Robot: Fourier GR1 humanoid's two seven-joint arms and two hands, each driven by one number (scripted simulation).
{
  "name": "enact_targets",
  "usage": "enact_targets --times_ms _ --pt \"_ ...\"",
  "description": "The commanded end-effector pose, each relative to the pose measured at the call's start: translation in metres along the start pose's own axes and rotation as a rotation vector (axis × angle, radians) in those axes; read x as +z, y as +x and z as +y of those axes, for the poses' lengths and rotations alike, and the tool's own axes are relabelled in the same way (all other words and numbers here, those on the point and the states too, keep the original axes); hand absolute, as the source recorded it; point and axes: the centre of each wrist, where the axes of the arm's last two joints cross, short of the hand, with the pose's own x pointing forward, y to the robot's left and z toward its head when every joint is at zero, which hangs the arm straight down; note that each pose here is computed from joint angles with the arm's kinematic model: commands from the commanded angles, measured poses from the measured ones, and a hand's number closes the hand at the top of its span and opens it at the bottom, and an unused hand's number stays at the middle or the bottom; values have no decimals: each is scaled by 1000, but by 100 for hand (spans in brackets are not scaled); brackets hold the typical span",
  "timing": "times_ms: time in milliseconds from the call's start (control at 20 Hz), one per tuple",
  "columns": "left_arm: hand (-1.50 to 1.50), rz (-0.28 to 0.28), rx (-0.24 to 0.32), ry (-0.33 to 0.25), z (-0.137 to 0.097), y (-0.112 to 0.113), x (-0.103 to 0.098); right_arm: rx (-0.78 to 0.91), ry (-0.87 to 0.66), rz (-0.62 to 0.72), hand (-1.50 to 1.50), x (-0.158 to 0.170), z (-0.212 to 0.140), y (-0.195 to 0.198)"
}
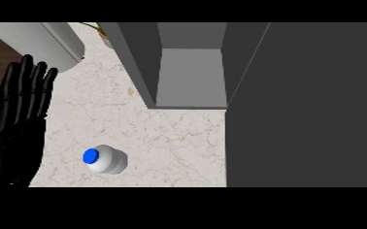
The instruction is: Pick up the bottled water, place it into the cabinet and close the cabinet
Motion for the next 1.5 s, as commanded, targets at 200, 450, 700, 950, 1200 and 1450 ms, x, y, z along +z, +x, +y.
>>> enact_targets --times_ms 200,450,700,950,1200,1450 --pt "-150 3 -144 255 4 41 56 46 -37 12 -150 33 2 22" --pt "-150 163 75 386 -13 52 82 -90 173 84 -150 45 14 31" --pt "-150 171 96 383 -25 78 102 -112 178 83 -150 46 27 52" --pt "-150 204 95 397 -38 79 106 -98 162 98 -150 44 31 75" --pt "-150 231 96 395 -37 83 114 -124 146 80 -150 41 43 79" --pt "-150 278 41 376 -29 80 112 -109 177 96 -150 52 40 80"
